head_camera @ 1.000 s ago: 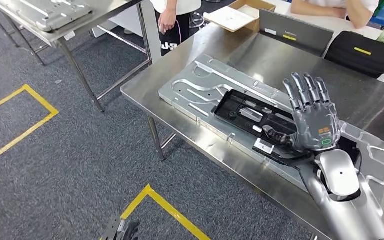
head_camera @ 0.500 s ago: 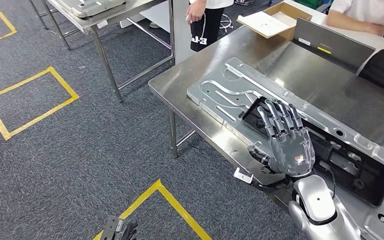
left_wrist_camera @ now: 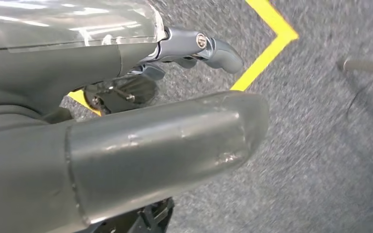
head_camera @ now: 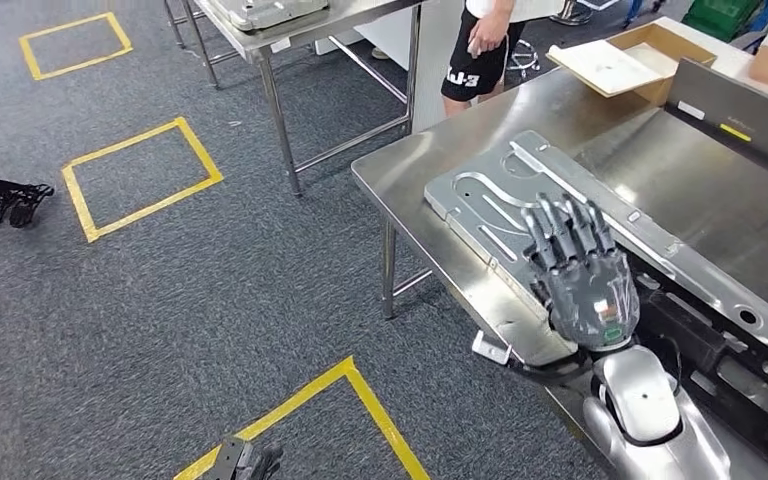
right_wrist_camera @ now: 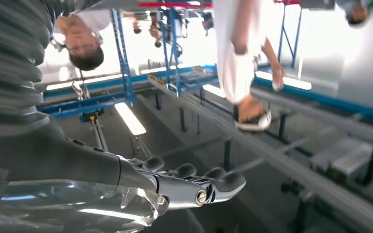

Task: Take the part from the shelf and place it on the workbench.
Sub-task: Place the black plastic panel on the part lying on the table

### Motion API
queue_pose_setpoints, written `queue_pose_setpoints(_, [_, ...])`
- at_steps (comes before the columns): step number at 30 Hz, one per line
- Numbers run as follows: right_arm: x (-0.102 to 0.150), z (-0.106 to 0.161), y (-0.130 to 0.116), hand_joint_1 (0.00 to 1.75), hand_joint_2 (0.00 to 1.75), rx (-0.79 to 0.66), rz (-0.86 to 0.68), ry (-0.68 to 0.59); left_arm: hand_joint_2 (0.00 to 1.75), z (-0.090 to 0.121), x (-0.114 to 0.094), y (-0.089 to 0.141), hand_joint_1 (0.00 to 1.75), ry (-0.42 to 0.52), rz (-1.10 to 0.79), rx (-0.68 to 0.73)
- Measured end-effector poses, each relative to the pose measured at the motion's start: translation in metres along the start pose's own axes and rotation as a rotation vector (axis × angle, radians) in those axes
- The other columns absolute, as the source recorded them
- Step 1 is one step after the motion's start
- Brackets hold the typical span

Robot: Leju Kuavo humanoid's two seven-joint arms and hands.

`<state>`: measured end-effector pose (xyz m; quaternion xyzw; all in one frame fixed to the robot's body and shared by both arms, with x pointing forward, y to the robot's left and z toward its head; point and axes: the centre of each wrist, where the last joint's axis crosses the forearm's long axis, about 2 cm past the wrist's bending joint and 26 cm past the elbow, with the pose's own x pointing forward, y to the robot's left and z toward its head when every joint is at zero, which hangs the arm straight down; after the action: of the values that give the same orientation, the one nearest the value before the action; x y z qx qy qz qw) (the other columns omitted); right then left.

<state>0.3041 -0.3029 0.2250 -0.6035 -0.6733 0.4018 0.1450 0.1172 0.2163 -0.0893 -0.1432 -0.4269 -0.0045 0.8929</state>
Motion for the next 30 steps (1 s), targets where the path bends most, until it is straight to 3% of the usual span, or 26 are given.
queue_pose_setpoints(10, [-0.011, -0.02, -0.011, 0.0, 1.75, -0.068, 0.022, -0.013, 0.0, -0.002, 0.002, 0.0, 0.0, -0.007, 0.007, 0.001])
queue_pose_setpoints(30, [-0.012, -0.023, -0.007, 0.0, 1.75, -0.065, 0.027, -0.02, 0.0, 0.001, -0.002, 0.0, 0.0, 0.031, 0.006, 0.019])
